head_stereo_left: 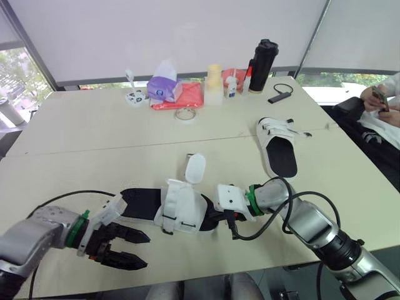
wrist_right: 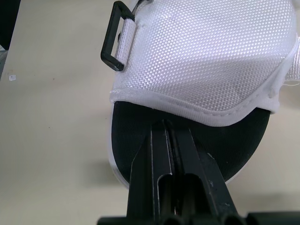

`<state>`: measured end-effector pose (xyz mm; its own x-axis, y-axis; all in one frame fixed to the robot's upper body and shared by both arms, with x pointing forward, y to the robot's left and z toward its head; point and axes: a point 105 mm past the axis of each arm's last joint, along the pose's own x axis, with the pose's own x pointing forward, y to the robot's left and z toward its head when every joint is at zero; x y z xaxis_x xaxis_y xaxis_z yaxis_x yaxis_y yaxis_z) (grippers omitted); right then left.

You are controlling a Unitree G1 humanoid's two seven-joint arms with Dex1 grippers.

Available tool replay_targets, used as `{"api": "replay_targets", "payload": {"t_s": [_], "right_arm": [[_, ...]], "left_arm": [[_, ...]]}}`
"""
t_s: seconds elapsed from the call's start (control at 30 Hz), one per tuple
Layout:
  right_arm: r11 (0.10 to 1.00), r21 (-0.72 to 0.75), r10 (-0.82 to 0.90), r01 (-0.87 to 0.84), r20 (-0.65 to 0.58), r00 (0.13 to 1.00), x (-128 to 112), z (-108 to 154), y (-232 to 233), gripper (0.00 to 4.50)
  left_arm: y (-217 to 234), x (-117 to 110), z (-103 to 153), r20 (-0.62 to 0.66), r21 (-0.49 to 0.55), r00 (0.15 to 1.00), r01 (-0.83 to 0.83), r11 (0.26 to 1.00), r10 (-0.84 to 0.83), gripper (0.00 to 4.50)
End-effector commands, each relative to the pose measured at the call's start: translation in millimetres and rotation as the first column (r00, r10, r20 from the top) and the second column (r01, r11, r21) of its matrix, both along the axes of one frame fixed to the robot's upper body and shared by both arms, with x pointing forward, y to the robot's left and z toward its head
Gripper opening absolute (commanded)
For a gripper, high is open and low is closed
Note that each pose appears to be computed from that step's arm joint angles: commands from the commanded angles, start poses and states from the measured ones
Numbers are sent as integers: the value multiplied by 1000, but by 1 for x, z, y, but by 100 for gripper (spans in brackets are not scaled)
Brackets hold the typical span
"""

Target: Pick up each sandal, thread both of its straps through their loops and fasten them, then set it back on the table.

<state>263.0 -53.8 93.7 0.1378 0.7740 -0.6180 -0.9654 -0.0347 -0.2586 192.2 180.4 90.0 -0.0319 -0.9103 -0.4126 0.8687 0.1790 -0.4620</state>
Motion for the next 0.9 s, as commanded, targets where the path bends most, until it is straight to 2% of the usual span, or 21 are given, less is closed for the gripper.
{"api": "replay_targets", "payload": {"t_s": [0.03, 0.37, 0.53, 0.9], "right_arm": [[999, -34, -15, 14, -22, 1000, -1, -10, -3, 0], [999, -35, -14, 13, -23, 1000, -1, -10, -3, 0], [999, -37, -11, 10, -23, 1000, -2, -10, -3, 0], [999, -38, -6, 5, -20, 1000, -1, -11, -2, 0]], "left_arm": [[-1, 3, -1, 76, 8, 997, -20, 1000, 20, 379], [-18, -1, -13, 189, -62, 975, -103, 993, 113, 379], [-18, 4, -18, 256, -59, 953, -154, 986, 164, 379], [-18, 12, -14, 319, -51, 924, -204, 978, 210, 379]]}}
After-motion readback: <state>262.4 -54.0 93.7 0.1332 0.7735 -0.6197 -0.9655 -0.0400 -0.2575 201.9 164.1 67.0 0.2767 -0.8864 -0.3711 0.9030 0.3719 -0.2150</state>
